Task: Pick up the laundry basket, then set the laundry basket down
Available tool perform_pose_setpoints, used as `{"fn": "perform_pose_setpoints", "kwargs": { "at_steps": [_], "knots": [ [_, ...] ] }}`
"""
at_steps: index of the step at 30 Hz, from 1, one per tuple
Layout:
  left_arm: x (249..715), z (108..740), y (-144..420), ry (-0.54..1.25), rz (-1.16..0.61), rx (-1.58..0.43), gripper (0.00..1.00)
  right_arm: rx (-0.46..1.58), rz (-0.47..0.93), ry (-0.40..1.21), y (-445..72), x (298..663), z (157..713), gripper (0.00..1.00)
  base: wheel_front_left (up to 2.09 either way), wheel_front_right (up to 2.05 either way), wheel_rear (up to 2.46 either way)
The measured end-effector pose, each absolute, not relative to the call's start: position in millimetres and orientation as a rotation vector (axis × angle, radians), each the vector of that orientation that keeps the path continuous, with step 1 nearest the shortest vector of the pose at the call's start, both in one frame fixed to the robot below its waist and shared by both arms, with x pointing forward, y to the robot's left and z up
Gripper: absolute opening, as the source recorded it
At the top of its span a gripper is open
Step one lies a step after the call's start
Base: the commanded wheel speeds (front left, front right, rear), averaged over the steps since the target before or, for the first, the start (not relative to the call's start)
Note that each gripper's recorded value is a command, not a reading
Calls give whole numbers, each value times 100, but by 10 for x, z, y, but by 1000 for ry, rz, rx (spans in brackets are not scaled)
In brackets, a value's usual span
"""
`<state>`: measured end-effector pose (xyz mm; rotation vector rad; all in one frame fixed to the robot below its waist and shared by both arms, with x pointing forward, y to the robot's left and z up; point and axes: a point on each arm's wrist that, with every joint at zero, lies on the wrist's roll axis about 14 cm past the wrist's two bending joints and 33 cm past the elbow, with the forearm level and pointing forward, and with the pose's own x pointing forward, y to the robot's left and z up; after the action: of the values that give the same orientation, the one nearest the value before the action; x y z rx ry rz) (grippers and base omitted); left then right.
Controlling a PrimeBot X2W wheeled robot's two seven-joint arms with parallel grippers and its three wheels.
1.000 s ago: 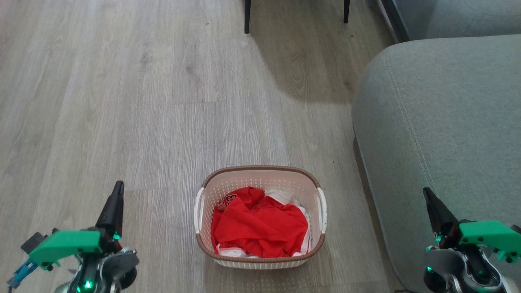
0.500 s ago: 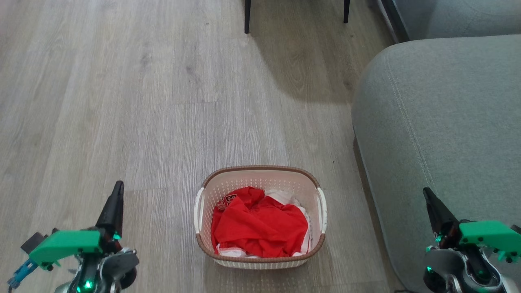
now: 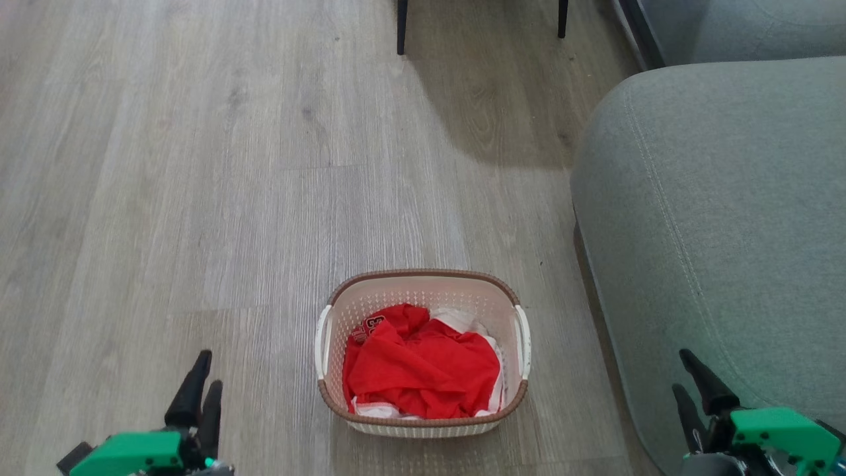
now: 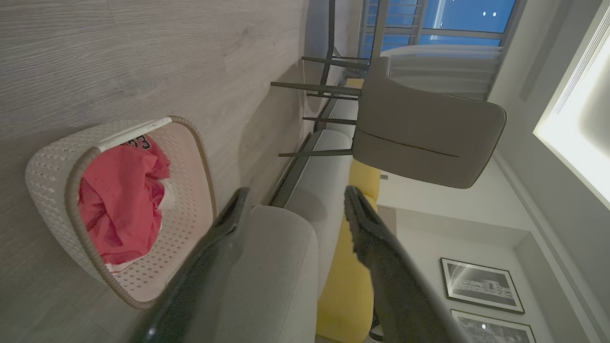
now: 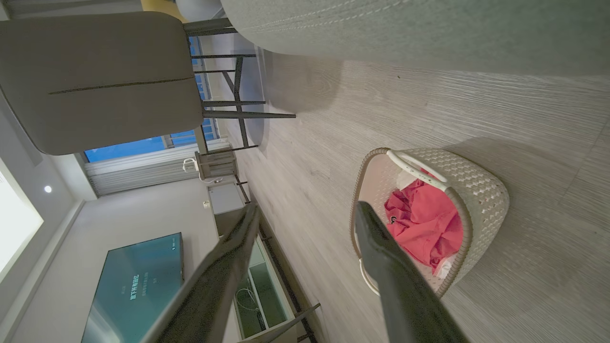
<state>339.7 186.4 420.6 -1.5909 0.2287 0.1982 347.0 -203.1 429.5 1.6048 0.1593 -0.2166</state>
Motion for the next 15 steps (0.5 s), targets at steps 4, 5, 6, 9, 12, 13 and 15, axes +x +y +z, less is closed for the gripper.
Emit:
{"fn": "perform_pose_setpoints", "kwargs": {
  "at_steps": [4, 5, 6, 9, 12, 13, 15],
  "knots": [
    [3362, 4176, 1865, 230, 211, -1589, 100, 1602, -223, 164, -2015, 3455, 4275, 100, 0, 0, 0],
    [3373, 4195, 1863, 225, 207, -1588, 100, 1601, -219, 163, -2007, 3462, 4283, 100, 0, 0, 0],
    [3379, 4206, 1858, 223, 203, -1588, 100, 1601, -217, 165, -1997, 3463, 4285, 100, 0, 0, 0],
    [3384, 4221, 1856, 218, 202, -1577, 100, 1587, -217, 165, -1985, 3465, 4285, 100, 0, 0, 0],
    [3399, 4255, 1830, 219, 189, -1547, 100, 1559, -213, 164, -1978, 3472, 4296, 100, 0, 0, 0],
    [3400, 4257, 1829, 218, 189, -1539, 100, 1550, -210, 165, -1973, 3475, 4301, 100, 0, 0, 0],
    [3407, 4277, 1832, 212, 185, -1521, 100, 1526, -206, 162, -1971, 3482, 4316, 100, 0, 0, 0]
  ]
}}
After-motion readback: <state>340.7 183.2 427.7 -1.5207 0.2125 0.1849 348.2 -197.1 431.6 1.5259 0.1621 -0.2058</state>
